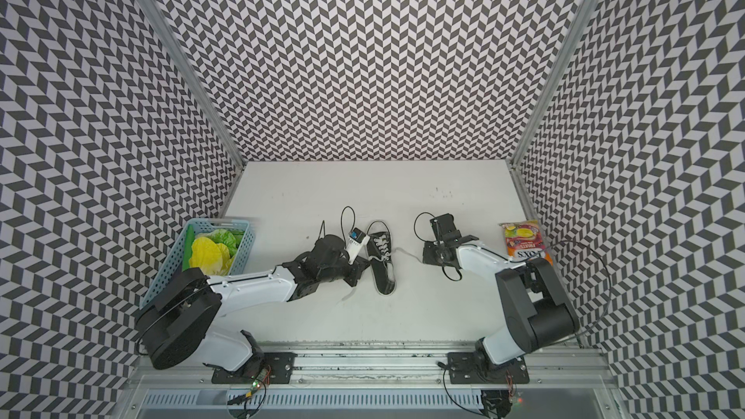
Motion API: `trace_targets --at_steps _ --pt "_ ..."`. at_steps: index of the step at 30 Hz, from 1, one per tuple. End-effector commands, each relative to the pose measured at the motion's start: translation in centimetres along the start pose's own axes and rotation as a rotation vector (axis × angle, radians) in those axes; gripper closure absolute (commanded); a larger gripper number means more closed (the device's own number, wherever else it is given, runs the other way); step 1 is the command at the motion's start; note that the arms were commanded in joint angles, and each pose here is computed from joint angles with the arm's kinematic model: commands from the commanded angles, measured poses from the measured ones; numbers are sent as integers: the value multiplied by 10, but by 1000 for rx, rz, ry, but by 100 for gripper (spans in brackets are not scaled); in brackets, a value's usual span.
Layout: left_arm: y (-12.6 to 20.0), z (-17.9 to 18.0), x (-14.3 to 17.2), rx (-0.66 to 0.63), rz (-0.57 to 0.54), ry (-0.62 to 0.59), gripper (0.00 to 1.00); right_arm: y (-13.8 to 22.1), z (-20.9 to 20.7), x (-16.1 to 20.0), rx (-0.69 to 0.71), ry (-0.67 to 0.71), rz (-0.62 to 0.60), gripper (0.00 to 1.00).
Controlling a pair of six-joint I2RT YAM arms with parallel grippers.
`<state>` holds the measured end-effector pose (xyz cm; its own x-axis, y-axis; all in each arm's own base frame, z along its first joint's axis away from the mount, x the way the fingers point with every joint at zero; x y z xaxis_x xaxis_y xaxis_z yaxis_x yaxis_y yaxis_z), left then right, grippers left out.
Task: Tie the shoes
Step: Wrap the shoelace around the shoelace.
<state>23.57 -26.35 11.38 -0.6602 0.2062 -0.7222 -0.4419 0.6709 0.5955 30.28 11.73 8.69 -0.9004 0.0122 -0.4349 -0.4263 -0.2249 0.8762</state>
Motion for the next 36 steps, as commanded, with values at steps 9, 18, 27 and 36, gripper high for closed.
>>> trace_targets --at_steps 9,18,27,36 --pt "17 -4 -8 22 -130 -16 100 95 144 -95 -773 211 -241 100" --pt "21 -6 1 57 -131 -25 100 31 177 -37 -840 237 17 98" --pt "16 -10 -3 93 -140 -26 100 34 153 -49 -715 276 -27 42" --pt "1 -19 -21 144 -168 -14 100 59 128 -20 -765 232 -45 48"
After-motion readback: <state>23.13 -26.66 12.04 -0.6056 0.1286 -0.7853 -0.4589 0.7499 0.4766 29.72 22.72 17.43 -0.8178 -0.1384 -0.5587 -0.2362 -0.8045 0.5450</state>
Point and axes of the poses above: each gripper's point midway between its finger pads, its own y axis back along the fingers, its own z axis along the line the jaws close on, x = y × z, the point moved 5 cm from there along y, back along the fingers, and after that the axes turned 7 degrees about y, right-handed, at the moved point
